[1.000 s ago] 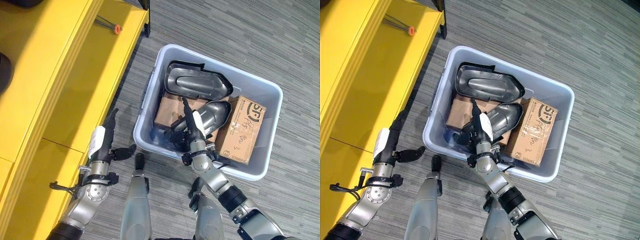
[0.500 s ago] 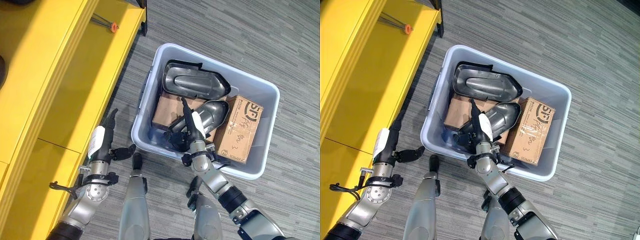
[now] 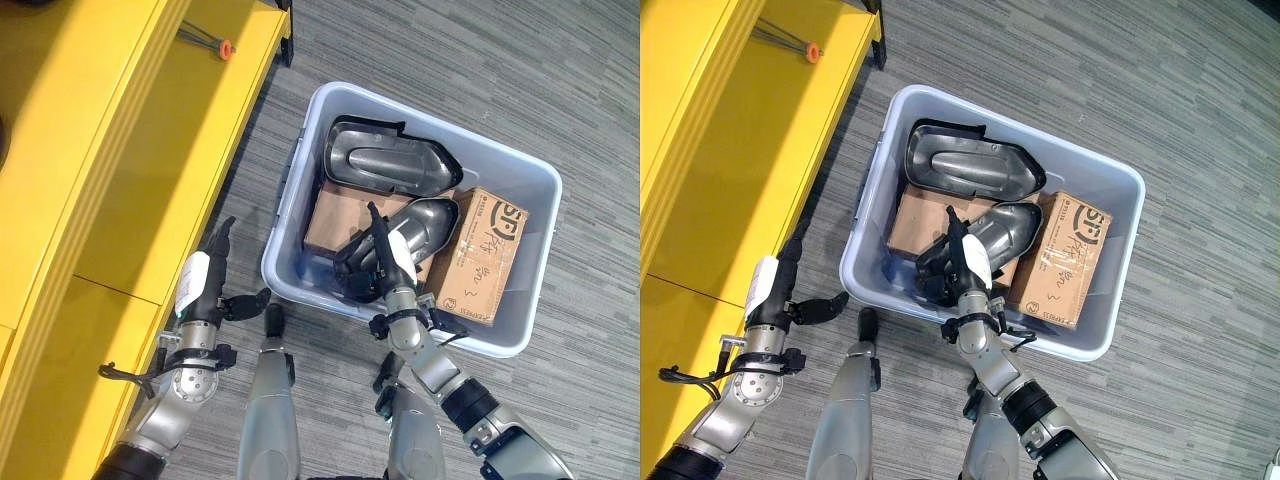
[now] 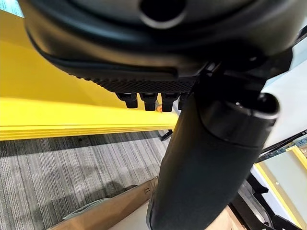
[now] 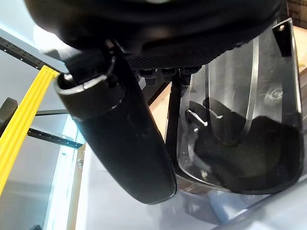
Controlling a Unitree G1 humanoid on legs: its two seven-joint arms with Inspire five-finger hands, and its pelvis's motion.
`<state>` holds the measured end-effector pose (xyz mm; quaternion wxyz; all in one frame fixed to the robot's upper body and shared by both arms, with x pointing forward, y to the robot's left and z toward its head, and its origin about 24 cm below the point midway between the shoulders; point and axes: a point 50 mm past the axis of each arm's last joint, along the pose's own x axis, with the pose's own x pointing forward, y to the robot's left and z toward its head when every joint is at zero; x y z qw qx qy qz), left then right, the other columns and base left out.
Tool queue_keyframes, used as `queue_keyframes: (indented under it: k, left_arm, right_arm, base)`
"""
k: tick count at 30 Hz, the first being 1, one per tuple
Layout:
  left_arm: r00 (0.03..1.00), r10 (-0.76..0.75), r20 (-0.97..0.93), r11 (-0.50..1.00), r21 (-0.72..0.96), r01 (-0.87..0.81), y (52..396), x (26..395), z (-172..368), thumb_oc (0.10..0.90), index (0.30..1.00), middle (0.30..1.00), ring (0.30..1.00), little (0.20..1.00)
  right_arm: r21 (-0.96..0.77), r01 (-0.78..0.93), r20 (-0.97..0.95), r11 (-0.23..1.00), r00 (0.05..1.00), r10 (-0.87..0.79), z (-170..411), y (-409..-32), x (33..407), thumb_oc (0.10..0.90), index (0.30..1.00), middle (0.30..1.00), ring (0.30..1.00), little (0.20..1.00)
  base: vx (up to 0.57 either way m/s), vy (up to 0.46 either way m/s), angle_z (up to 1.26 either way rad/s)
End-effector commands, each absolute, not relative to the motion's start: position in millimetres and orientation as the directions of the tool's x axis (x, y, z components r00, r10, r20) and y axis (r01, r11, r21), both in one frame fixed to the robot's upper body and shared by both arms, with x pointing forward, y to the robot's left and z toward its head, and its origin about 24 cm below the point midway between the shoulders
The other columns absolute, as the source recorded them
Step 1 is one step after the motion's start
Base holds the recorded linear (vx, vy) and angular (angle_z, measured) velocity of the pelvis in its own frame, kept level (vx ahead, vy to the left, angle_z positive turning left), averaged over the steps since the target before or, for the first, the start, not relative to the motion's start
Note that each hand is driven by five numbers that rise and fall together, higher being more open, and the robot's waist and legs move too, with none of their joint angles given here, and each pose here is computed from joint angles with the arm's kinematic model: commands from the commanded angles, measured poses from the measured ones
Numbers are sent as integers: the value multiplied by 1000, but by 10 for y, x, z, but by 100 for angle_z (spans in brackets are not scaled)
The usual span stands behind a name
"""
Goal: Move parts from the plastic box to the shelf.
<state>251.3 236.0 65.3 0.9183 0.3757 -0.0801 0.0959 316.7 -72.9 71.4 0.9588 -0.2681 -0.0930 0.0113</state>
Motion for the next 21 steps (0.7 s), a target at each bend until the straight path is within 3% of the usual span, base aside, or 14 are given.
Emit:
queue_keyframes:
  k: [1, 21]
  left_arm:
    - [912, 94, 398, 685, 639, -349, 2333, 2489, 944, 900, 1000, 1000, 1000, 1000]
    - [916, 100, 388, 683, 643, -347, 2331, 2484, 912, 900, 1000, 1000, 1000, 1000]
  right_arm:
    - [-470, 103, 366, 876, 926, 88, 1077, -677, 3153, 900, 1000, 1000, 1000, 1000]
    - [-458, 96, 309, 884, 949, 57, 915, -726, 3112, 900, 1000, 1000, 1000, 1000]
  base:
    - [0, 0, 0]
    - [0, 0, 0]
